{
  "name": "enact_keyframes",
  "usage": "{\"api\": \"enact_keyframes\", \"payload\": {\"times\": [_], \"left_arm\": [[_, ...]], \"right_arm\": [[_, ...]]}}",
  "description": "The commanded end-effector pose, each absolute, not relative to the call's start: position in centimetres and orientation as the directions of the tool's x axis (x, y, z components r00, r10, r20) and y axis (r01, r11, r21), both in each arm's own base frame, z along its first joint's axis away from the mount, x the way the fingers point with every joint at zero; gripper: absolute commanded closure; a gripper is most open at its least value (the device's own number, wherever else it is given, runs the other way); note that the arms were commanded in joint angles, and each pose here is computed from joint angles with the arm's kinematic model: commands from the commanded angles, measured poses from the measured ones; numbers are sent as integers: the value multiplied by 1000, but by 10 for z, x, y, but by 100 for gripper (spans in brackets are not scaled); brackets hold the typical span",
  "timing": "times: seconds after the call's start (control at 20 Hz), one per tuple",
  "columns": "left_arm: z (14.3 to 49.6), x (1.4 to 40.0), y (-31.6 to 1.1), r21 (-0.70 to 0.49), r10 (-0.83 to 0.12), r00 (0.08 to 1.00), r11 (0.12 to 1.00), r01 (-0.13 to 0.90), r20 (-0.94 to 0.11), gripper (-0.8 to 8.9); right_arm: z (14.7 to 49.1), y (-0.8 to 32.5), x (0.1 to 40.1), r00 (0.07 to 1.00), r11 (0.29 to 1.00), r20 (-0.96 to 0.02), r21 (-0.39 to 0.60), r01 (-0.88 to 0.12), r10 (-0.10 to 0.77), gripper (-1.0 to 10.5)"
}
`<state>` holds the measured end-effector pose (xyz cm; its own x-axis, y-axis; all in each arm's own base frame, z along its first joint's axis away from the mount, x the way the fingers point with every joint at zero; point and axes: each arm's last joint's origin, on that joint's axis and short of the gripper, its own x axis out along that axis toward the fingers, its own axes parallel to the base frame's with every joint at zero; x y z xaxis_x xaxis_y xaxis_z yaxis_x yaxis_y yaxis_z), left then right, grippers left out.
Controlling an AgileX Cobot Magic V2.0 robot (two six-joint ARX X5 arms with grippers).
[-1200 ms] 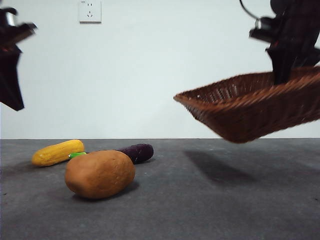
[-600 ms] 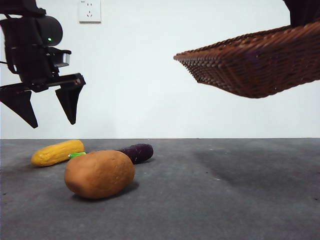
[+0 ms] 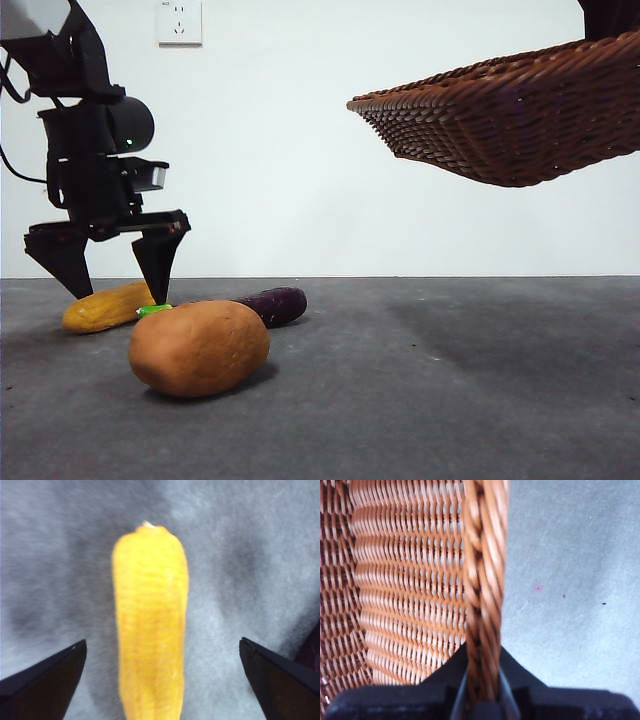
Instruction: Help me put the vegetables on the table into the basket
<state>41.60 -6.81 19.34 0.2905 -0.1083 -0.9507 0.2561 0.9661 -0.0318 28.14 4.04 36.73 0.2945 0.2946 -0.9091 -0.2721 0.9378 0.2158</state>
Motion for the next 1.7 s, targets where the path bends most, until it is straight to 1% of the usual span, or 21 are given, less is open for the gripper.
{"api": "enact_keyframes", "payload": {"times": [0.05,0.1,0.15,0.2,0.25,0.3,0.35,0.45,0.6,0.7,0.8,0.9,0.95,1.05,1.15,1.25,1.35,1.45,1.55,1.7], "left_arm": [[183,418,-69,-26,-101,270,964,265,-957,284],[181,419,-69,-26,-99,267,964,265,-959,287],[180,419,-69,-25,-98,266,964,265,-959,358],[180,419,-69,-21,-95,271,964,264,-958,480],[181,420,-69,-21,-97,276,964,264,-956,622],[181,420,-69,-22,-97,275,964,264,-957,726],[181,419,-69,-22,-96,272,964,264,-957,778],[181,420,-69,-21,-97,274,964,265,-957,818],[181,419,-69,-22,-97,274,964,264,-957,819],[191,419,-68,-59,-132,282,965,254,-950,819],[210,419,-68,-174,-248,297,951,256,-922,818],[236,416,-73,-346,-425,308,896,279,-851,818],[250,414,-75,-430,-517,311,848,310,-797,818],[277,405,-83,-528,-639,313,763,372,-703,818],[300,391,-95,-573,-707,298,699,427,-641,818],[320,374,-112,-593,-758,267,639,491,-595,817],[335,358,-135,-596,-784,240,599,535,-572,817],[341,346,-164,-608,-809,207,558,566,-549,817],[343,336,-193,-616,-830,176,519,593,-530,817],[342,320,-235,-577,-820,201,529,622,-536,817]], "right_arm": [[369,40,278,292,933,-906,224,-283,306,955],[369,40,278,293,933,-906,224,-283,307,955],[369,40,278,293,933,-906,224,-283,307,955],[369,40,278,293,933,-906,224,-283,307,955],[369,40,278,292,933,-906,224,-283,306,955],[369,40,278,290,933,-906,225,-282,307,955],[369,40,278,290,933,-907,225,-282,306,955],[369,40,278,288,933,-907,225,-282,306,955],[369,40,278,287,933,-908,225,-282,306,955],[369,40,278,288,933,-908,225,-281,305,955],[369,40,278,289,934,-908,226,-276,305,955],[369,40,278,290,935,-907,228,-271,305,955],[369,40,278,293,940,-909,225,-258,298,955],[368,39,279,304,959,-919,193,-208,251,955],[367,38,279,312,975,-929,158,-156,200,955],[366,37,280,312,982,-933,148,-118,178,955],[365,38,282,319,984,-931,153,-97,176,955],[365,39,283,325,984,-929,161,-79,178,955],[363,44,284,313,982,-931,167,-90,186,955],[362,56,282,299,977,-933,167,-130,199,955]]}}
